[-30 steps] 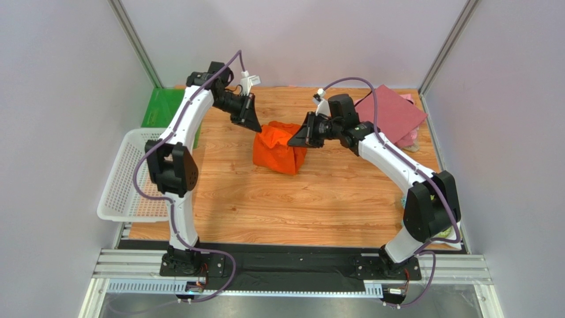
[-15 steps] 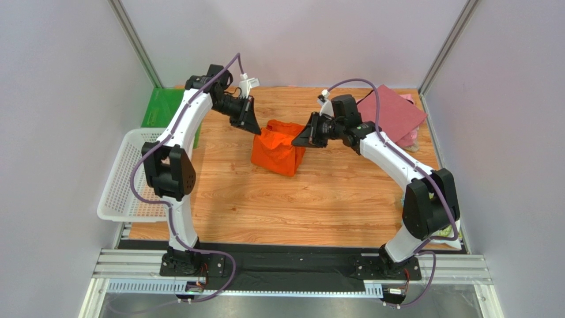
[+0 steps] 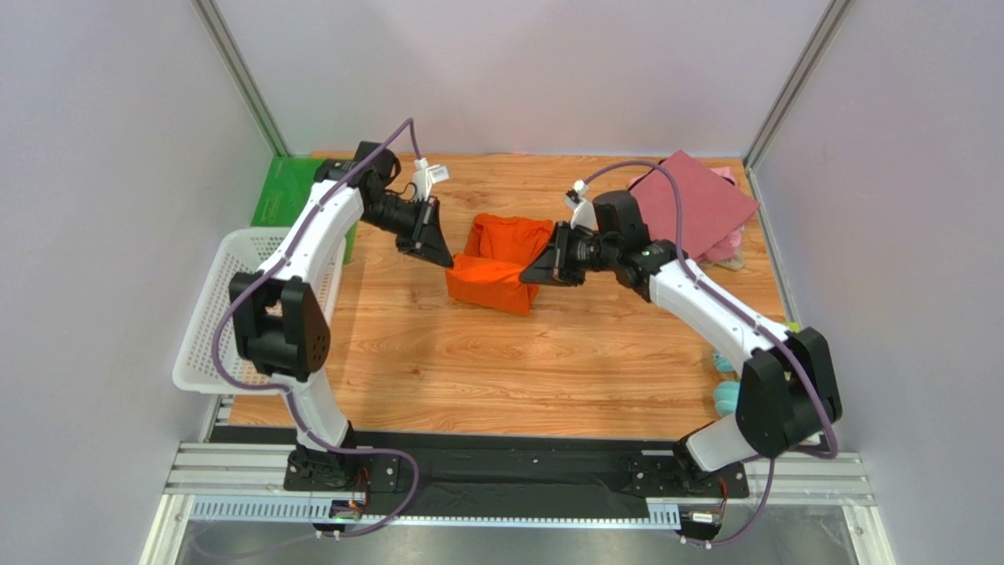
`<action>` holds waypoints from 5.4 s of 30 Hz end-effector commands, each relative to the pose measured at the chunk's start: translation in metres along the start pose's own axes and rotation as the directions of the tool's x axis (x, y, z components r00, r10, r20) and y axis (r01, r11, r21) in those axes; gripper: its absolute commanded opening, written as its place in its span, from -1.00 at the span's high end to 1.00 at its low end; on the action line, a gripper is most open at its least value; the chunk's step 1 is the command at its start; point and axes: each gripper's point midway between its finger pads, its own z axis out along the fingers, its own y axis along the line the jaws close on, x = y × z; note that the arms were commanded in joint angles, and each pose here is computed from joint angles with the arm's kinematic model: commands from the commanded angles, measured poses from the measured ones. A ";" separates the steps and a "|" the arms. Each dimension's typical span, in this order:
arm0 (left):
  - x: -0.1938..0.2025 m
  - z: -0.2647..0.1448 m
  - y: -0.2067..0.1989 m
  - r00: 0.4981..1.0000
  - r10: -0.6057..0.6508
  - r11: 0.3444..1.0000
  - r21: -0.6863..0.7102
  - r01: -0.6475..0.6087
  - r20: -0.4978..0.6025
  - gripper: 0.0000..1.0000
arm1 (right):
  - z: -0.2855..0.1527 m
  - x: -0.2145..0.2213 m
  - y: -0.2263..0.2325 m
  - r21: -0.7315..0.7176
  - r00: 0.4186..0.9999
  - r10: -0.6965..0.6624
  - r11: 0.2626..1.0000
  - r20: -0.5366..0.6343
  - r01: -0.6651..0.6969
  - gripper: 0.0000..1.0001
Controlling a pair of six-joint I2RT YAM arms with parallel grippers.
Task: Fold and stack the t-shirts
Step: Fold the tshirt
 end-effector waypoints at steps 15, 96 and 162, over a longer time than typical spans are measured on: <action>0.085 -0.021 -0.073 0.995 0.077 0.988 0.138 -0.067 -0.070 1.00 | -0.047 0.055 0.027 -0.038 0.997 -0.062 0.997 0.036 0.064 1.00; 0.052 0.005 0.052 0.983 -0.069 0.990 -0.135 0.045 -0.171 1.00 | 0.045 -0.030 -0.016 -0.039 0.995 -0.053 0.998 -0.088 0.050 1.00; -0.048 -0.060 0.054 0.993 0.060 0.967 -0.254 -0.033 0.097 -0.15 | 0.173 -0.075 -0.054 -0.261 0.933 0.067 0.951 -0.353 -0.166 0.08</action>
